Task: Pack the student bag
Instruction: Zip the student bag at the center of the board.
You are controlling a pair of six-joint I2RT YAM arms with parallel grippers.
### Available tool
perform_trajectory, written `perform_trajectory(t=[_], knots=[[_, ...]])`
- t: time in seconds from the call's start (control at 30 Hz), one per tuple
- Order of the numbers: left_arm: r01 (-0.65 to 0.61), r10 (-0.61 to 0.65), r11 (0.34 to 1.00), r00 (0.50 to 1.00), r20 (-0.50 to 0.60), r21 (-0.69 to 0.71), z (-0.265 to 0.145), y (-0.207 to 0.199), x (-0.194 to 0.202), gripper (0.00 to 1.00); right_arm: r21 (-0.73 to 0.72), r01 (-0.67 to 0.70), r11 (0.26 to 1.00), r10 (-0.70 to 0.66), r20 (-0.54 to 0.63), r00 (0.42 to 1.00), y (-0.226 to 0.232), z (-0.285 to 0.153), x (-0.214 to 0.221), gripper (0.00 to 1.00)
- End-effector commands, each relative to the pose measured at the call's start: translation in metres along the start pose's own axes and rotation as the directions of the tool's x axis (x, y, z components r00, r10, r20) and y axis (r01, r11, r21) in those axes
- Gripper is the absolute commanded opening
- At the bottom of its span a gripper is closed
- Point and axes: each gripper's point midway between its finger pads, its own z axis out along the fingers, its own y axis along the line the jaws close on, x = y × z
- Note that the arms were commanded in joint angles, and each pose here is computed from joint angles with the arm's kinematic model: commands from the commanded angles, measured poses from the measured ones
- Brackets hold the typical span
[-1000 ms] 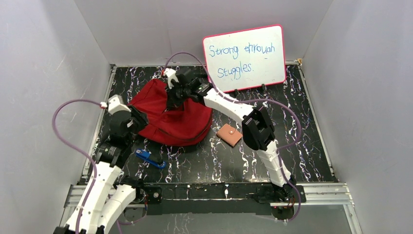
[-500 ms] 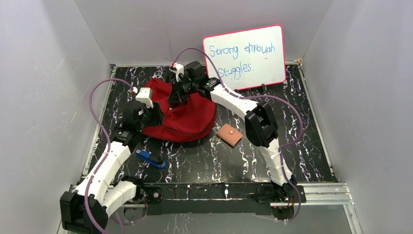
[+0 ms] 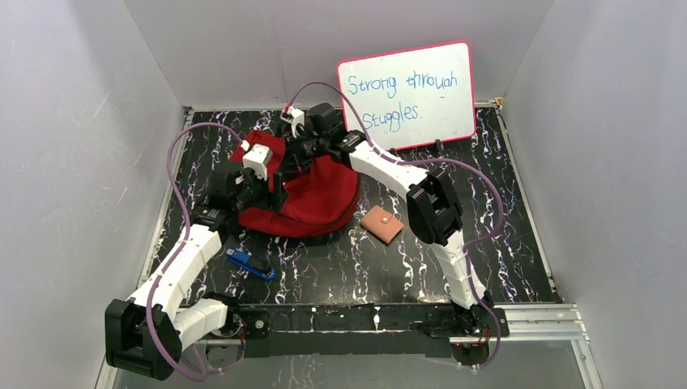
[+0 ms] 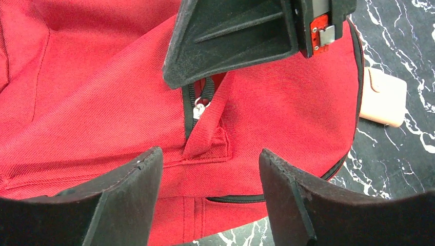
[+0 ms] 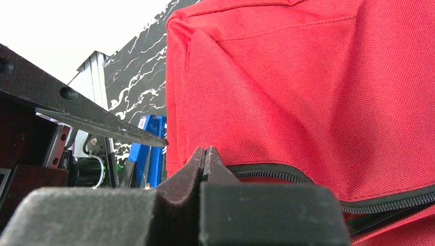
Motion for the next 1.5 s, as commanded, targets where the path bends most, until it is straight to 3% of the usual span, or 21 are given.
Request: perform_trajectory(t=[0.0, 0.33, 0.8, 1.07, 1.23, 1.47], knots=[[-0.069, 0.069, 0.997, 0.997, 0.020, 0.037, -0.001, -0.006, -0.008, 0.66, -0.045, 0.082, 0.996, -0.077, 0.102, 0.992, 0.031, -0.022, -0.042, 0.00], [-0.148, 0.147, 0.989, 0.987, -0.062, -0.018, 0.017, 0.005, 0.012, 0.63, -0.055, 0.086, 0.995, -0.080, 0.108, 0.991, 0.035, -0.023, -0.046, 0.00], [-0.156, 0.136, 0.967, 0.984, -0.113, -0.202, 0.023, 0.037, 0.030, 0.52, -0.090, 0.073, 0.993, -0.062, 0.114, 0.992, 0.046, -0.027, -0.048, 0.00], [-0.140, 0.121, 0.973, 0.986, -0.111, -0.184, 0.023, 0.033, 0.035, 0.22, -0.076, 0.076, 0.994, -0.066, 0.124, 0.990, 0.044, -0.029, -0.049, 0.00], [-0.139, 0.125, 0.982, 0.986, -0.110, -0.131, 0.013, 0.022, 0.039, 0.01, 0.026, 0.074, 0.997, -0.078, 0.156, 0.985, 0.022, -0.030, -0.058, 0.00], [-0.118, 0.103, 0.987, 0.986, -0.134, -0.112, -0.005, 0.015, 0.056, 0.00, 0.186, 0.036, 0.982, -0.074, 0.199, 0.977, -0.025, -0.042, -0.071, 0.00]])
